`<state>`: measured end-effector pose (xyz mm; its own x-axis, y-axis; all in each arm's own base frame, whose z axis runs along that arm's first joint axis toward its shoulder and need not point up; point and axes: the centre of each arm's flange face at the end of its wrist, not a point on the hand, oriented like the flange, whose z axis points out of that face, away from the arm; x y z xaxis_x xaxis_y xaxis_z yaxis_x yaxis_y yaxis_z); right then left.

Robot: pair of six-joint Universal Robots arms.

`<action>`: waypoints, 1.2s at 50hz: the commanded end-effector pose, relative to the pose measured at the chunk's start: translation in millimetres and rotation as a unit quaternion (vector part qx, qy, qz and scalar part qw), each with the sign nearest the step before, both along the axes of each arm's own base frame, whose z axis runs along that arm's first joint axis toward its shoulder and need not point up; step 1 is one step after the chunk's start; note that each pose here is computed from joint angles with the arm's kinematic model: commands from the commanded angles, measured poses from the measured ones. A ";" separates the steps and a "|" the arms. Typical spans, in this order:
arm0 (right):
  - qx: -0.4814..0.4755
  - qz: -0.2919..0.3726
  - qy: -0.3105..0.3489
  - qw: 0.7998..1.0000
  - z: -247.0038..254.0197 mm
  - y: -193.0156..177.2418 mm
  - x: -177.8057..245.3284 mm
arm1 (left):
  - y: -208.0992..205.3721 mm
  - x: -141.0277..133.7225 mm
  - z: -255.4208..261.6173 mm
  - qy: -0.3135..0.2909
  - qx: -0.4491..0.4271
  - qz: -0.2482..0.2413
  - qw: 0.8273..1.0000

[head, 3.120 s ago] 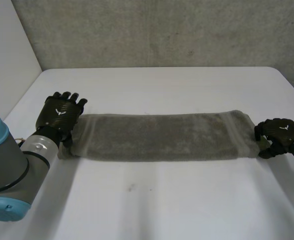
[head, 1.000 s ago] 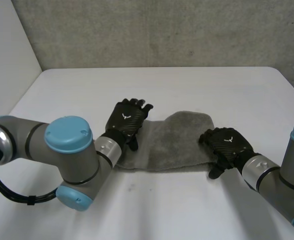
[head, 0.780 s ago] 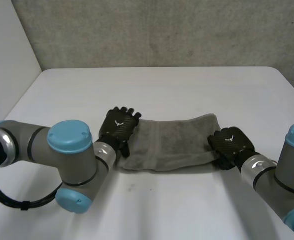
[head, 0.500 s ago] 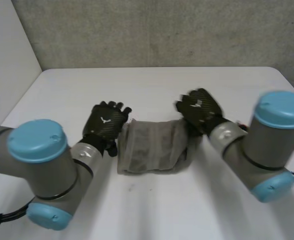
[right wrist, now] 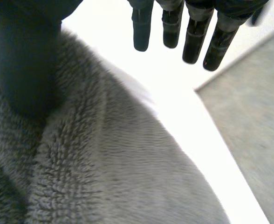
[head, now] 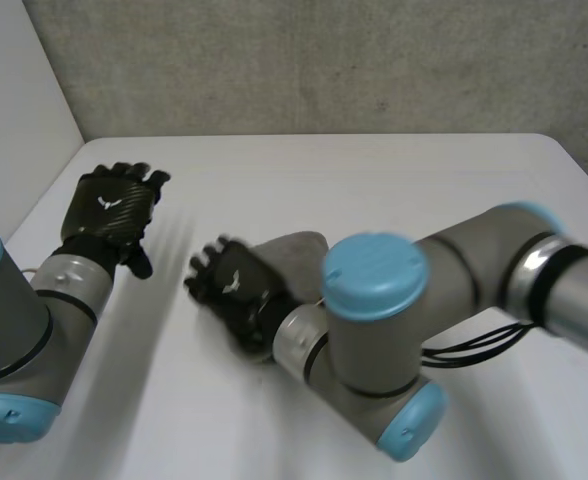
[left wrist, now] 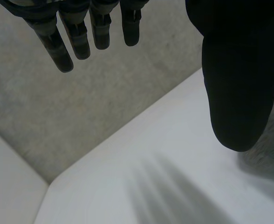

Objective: Fold the towel.

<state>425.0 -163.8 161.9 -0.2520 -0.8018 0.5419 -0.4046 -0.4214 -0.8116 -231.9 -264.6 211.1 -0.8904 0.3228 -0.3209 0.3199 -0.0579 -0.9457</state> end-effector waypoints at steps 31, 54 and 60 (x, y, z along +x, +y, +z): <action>0.337 -0.216 -0.089 0.912 -40.4 -111.6 -79.4 | 18.0 -72.3 -85.2 0.017 0.164 -0.058 0.985; 0.073 -0.345 -0.271 0.896 144.0 -103.2 -158.3 | 25.9 -30.9 85.7 0.091 -0.031 -0.033 0.995; 0.044 -0.383 -0.293 0.875 162.8 -94.7 -184.7 | 30.1 -4.7 103.4 0.097 -0.022 0.002 0.995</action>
